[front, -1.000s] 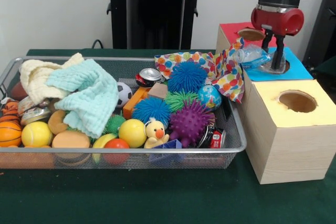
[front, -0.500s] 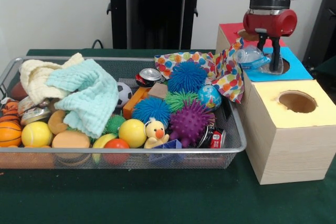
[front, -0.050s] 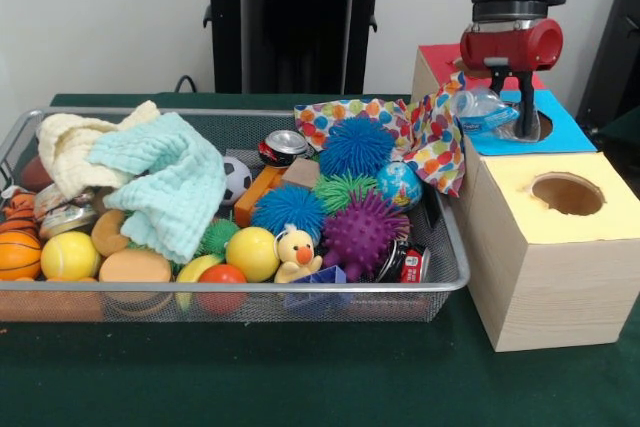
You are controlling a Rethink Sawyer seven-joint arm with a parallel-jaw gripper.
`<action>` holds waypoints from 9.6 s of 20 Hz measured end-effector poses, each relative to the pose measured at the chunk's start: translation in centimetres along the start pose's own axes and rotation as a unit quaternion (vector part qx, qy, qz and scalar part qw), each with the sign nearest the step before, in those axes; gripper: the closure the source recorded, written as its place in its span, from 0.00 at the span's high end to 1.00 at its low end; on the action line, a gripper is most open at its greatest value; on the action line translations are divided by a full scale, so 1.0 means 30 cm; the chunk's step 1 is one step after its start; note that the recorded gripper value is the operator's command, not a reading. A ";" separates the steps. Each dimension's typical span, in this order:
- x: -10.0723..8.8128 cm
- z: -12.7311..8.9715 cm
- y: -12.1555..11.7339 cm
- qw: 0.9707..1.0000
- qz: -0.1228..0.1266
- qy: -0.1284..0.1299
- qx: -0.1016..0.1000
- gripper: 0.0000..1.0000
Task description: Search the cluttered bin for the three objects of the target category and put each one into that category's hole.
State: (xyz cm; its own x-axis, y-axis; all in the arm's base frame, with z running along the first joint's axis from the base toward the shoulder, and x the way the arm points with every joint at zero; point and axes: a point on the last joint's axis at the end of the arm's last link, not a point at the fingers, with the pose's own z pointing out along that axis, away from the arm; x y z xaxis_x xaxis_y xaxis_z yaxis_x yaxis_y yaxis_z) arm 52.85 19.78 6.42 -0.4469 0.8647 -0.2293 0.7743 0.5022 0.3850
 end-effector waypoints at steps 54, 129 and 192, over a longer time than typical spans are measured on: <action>0.100 0.044 -0.101 0.990 -0.003 -0.089 -0.108 0.00; 0.081 0.016 -0.069 0.995 0.081 -0.030 -0.057 1.00; 0.166 0.045 -0.016 0.976 0.167 -0.141 -0.005 1.00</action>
State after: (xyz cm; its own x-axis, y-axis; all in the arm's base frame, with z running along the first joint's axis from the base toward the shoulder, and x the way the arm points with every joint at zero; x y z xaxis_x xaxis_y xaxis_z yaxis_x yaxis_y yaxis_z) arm 50.86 23.85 3.90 -0.0288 0.9449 -0.3260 0.8501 0.1947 0.4893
